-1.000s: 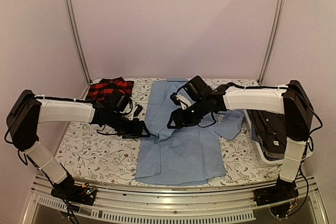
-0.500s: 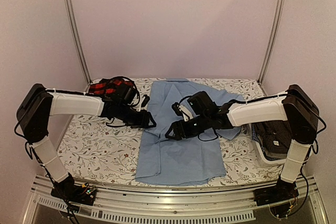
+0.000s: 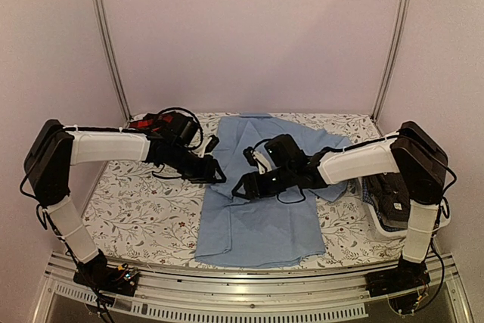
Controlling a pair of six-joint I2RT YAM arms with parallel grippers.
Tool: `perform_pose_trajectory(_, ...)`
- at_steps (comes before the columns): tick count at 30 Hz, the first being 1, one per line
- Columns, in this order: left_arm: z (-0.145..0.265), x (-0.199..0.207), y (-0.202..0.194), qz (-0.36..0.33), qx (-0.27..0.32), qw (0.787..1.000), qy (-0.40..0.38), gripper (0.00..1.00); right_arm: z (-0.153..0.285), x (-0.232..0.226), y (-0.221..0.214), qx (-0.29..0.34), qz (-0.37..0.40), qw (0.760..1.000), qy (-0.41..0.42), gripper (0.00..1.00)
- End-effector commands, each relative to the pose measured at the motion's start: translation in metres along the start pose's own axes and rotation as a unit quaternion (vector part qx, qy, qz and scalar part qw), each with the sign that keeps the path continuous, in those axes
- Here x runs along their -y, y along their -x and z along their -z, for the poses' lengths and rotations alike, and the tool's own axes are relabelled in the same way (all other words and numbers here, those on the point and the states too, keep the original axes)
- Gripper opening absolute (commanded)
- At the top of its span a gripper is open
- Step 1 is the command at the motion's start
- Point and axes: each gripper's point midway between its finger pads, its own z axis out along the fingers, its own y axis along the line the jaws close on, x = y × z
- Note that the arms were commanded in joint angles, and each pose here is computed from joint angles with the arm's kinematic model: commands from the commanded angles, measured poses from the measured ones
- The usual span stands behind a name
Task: Fold and stack the long sleeve shirts
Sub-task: Pick up the sleeve from the 1/3-folded shirt.
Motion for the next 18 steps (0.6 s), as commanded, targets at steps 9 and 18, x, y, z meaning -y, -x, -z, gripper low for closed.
perform_pose_trajectory(9,-0.003,-0.018,-0.008,-0.015,-0.006,1.000,0.026,0.64,0.015,0.015,-0.005,0.007,0.022,0.997,-0.070,0.66)
perform_pose_trajectory(18,-0.015,-0.008,-0.013,-0.019,-0.018,1.000,-0.001,0.60,0.006,0.012,-0.019,-0.012,0.031,0.996,-0.082,0.66)
